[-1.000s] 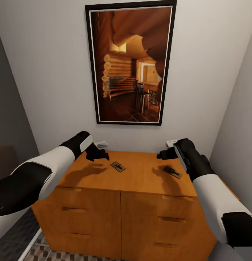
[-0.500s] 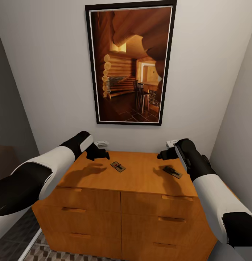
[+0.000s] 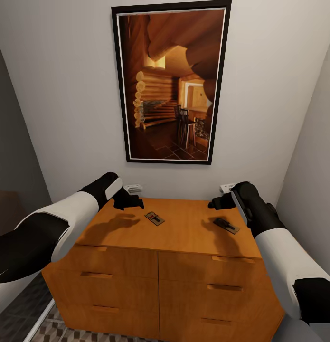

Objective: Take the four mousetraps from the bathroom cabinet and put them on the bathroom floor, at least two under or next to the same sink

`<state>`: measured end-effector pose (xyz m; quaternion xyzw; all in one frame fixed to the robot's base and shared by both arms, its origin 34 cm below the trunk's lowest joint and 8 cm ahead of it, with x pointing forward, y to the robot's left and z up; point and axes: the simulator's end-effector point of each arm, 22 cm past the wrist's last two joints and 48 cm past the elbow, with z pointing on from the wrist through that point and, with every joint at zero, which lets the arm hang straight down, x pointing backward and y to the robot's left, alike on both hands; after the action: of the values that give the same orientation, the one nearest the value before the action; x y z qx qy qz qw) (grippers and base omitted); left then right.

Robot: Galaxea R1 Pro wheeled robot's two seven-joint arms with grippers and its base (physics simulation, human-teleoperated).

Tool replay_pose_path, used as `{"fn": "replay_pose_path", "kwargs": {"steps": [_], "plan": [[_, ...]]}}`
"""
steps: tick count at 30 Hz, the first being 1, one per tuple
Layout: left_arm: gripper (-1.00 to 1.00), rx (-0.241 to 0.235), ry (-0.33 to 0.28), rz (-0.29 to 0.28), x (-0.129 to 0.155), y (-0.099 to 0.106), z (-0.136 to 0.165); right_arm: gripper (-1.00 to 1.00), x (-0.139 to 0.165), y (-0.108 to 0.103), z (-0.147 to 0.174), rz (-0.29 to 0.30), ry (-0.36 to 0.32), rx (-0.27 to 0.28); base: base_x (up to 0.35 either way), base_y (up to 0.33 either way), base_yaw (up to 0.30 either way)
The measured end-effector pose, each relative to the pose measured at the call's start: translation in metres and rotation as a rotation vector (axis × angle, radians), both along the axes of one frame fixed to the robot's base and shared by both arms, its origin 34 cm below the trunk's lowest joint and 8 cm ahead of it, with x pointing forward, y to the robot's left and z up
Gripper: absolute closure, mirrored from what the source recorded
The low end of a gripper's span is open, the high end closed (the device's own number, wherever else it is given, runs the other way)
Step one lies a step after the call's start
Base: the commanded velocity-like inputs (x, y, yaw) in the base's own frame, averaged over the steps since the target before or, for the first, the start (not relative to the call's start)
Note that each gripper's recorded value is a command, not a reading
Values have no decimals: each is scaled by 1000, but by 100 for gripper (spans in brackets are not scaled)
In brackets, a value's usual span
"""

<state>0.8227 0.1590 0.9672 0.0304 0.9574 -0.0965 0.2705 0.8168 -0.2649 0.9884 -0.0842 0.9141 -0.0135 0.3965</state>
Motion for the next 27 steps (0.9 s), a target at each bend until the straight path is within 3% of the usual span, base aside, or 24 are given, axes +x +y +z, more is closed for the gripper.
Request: {"fn": "replay_pose_path", "kwargs": {"steps": [11, 23, 27], "plan": [[-100, -1, 2, 0, 0, -1, -1, -100, -1, -12, -6, -16, 16, -8, 0, 0, 0], [-100, -2, -22, 12, 4, 2, -6, -100, -12, -20, -49, -36, 124, -2, 0, 0, 0], [-100, -2, -22, 9, 3, -2, -8, -100, -13, -19, -51, -35, 127, 0, 0, 0, 0]]}}
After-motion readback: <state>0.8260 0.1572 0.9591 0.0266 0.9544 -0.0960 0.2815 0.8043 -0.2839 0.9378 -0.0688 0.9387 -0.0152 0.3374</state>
